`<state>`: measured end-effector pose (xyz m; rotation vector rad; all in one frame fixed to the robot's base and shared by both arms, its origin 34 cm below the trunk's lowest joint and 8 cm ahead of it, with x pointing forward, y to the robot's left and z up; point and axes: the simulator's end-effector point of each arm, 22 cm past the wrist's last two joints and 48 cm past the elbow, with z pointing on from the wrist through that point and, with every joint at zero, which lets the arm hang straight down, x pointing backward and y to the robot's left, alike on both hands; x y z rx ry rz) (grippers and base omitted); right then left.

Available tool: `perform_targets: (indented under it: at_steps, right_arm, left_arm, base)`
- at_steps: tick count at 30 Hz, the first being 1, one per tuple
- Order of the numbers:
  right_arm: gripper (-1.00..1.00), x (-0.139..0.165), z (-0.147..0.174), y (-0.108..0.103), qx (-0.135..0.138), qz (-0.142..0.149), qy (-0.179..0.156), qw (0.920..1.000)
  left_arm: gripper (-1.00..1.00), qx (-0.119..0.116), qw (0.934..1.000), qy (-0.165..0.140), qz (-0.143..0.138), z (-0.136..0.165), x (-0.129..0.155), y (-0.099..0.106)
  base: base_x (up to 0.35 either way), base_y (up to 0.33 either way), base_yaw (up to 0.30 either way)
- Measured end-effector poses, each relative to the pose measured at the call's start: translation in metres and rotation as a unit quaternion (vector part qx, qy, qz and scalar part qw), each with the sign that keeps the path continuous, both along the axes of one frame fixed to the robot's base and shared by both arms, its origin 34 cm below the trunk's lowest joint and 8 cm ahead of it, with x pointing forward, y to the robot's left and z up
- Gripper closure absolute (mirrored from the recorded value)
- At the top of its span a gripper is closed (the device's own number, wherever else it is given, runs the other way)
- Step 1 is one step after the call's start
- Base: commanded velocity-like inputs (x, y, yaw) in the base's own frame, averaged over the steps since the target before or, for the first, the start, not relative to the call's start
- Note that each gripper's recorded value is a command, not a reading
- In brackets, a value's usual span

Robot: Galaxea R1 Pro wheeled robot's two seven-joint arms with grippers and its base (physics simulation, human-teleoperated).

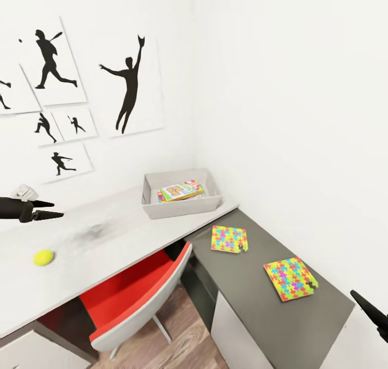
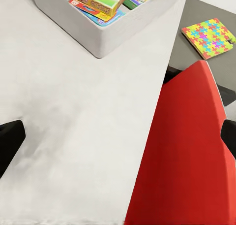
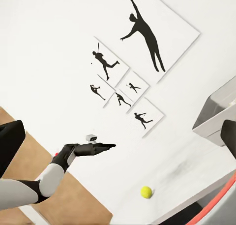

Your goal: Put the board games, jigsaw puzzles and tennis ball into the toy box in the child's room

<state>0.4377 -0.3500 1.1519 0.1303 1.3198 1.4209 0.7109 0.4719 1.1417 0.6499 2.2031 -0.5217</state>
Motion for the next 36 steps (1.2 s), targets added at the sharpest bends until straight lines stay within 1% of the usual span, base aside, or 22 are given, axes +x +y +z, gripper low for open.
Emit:
perform_targets:
  at_steps: [16,26,31,36]
  right_arm:
    - [-1.0,-0.0008,0.0004,0.0014,-0.004,0.002,0.0,1.0]
    - [-1.0,-0.0009,0.0007,0.0013,-0.006,0.003,0.0,1.0]
    - [-1.0,-0.001,0.0004,0.0014,-0.005,0.002,0.001,1.0]
    - [-1.0,-0.001,0.0001,0.0018,-0.006,0.001,0.0,1.0]
  left_arm:
    - [-1.0,0.0,1.0,-0.003,0.0,0.0043,-0.001,0.0]
    - [-1.0,-0.001,1.0,-0.002,0.001,0.0037,-0.0019,0.0007]
    - [-1.0,-0.002,1.0,0.0,0.001,0.0025,-0.002,-0.0003]
    - [-1.0,-0.006,1.0,0.003,-0.002,-0.0008,-0.001,-0.0063]
  base:
    - [-0.002,0.008,0.276]
    - [0.0,0.152,0.271]
    - [0.0,0.044,0.108]
    - [0.0,0.012,0.031]
